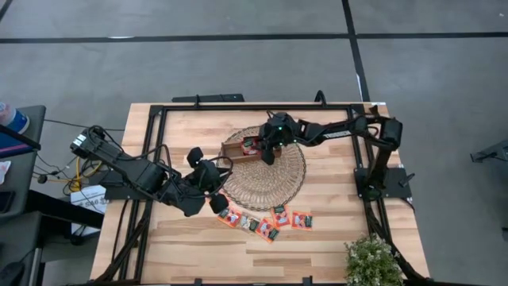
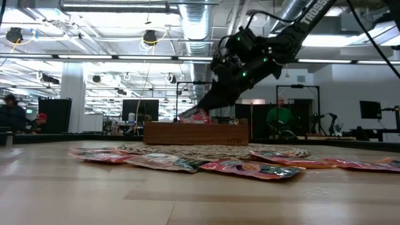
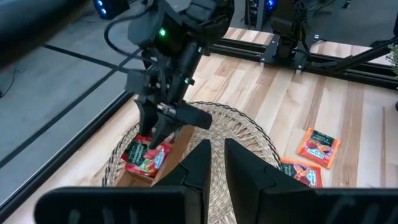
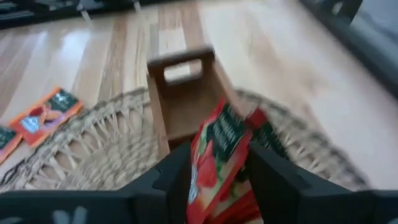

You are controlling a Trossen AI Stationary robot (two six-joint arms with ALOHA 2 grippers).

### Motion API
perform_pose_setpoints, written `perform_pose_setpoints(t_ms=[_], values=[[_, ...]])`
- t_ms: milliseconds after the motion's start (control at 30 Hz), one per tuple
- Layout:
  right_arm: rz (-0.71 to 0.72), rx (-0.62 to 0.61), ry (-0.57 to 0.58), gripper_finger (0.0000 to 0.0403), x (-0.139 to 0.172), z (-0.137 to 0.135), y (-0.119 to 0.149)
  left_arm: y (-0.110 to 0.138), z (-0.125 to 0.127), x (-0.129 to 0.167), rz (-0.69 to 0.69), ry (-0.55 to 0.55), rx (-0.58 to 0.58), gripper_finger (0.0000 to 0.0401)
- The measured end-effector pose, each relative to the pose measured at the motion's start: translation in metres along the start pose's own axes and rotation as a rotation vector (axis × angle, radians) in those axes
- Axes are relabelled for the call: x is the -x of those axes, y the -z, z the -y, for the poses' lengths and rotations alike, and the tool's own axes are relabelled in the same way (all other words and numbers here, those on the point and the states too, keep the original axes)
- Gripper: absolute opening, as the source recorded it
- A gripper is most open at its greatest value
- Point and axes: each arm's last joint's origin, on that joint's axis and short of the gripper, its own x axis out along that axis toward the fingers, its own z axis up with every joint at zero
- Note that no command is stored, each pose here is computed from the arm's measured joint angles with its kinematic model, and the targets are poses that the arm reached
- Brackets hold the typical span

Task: Pick & Place Tea
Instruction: Put the red tea bag into the middle section of the wooden organizer

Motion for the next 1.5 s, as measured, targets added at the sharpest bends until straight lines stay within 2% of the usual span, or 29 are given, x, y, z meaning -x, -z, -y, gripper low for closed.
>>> perform_pose_setpoints(t_ms=[167,300,400,567,900,1067,1300,1500], values=[[0.016,0.04,0.097,0.015,0.018,-0.001,-0.014,0.0,0.0,0.0,0.0,0.0,-0.001,0.004],[0.023,0.079,0.177,0.0133,0.03,-0.006,-0.024,0.0,0.0,0.0,0.0,0.0,0.002,0.004],[0.031,0.156,0.14,0.0102,0.03,-0.02,-0.027,0.0,0.0,0.0,0.0,0.0,0.002,0.004],[-0.031,0.284,0.045,0.0011,0.014,-0.042,-0.015,0.0,0.0,0.0,0.0,0.0,0.003,0.004],[-0.137,0.253,0.093,0.0001,-0.016,-0.021,0.003,0.0,0.0,0.0,-0.005,0.008,0.021,0.004],[-0.226,0.248,0.16,0.0,-0.023,-0.016,0.006,0.0,0.0,0.0,-0.006,0.007,0.021,0.004],[-0.273,0.266,0.166,0.0,-0.025,-0.029,0.009,0.0,0.0,0.0,-0.007,0.01,0.02,0.004],[-0.261,0.345,0.2,0.0,-0.022,-0.044,0.002,0.0,0.0,0.0,-0.007,0.01,0.02,0.004]])
